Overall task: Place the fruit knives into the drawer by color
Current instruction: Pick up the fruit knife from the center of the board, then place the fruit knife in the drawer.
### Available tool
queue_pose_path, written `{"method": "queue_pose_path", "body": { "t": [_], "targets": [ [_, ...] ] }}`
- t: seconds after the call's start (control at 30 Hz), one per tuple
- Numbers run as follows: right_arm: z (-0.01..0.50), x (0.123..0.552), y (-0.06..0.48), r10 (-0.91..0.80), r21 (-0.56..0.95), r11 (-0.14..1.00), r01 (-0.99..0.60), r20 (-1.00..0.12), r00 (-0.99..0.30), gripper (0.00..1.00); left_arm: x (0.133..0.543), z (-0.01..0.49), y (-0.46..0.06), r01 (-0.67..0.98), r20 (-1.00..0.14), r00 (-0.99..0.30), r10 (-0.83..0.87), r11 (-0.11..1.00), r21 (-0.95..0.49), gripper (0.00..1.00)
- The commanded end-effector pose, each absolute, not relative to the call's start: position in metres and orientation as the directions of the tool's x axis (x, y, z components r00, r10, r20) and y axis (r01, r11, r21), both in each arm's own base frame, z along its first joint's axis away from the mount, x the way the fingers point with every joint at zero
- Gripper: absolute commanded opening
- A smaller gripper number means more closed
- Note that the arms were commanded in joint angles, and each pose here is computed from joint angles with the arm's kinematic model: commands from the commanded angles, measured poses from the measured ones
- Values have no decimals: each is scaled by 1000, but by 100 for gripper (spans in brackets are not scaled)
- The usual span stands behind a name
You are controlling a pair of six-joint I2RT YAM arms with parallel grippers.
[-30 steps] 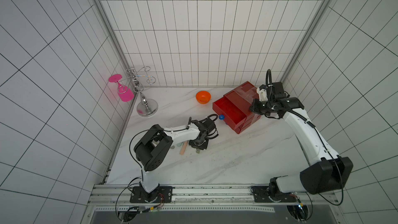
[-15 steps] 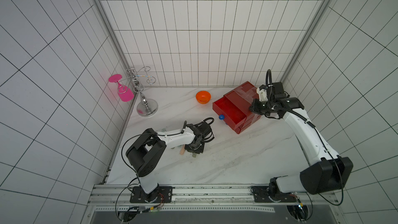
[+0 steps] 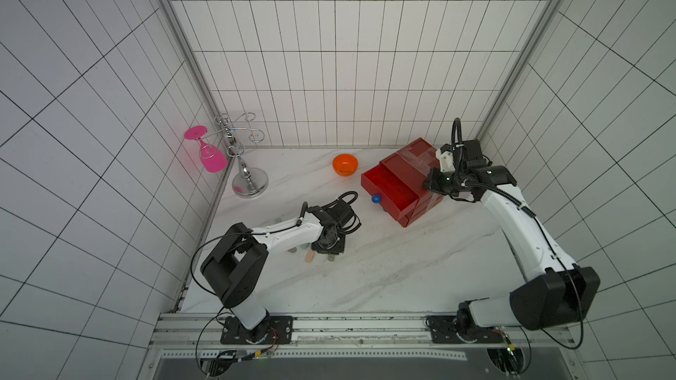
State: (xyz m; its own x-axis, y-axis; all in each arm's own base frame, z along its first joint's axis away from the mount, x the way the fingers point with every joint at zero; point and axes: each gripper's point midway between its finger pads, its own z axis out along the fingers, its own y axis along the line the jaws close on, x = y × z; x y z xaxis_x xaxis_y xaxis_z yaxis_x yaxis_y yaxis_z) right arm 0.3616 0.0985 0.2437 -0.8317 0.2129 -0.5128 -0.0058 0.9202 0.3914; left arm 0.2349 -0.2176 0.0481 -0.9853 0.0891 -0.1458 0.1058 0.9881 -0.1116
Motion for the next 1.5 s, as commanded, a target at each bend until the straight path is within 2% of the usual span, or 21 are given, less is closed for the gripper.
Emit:
{"method": "queue_pose_path", "body": {
  "t": [0.0,0.6,0.87,1.3,1.47],
  "targets": [
    [203,329,90,201,353,933,68,-356,-913,10,251,76,-226,80,-210,-977,41,980,-180,25],
    [207,328,89,188,345,937,62,-348,-919,10,297,196,-255,133,-400,-916,-18,928,-348,25],
    [207,326,89,188,346,936,61,-345,-920,10,308,262,-279,183,-474,-877,-82,854,-488,26],
    [203,324,89,190,344,936,68,-333,-924,10,336,308,-332,160,-440,-870,-225,715,-681,27],
    [203,324,89,191,345,936,69,-333,-923,10,344,311,-356,115,-390,-874,-290,656,-746,27]
  ]
}}
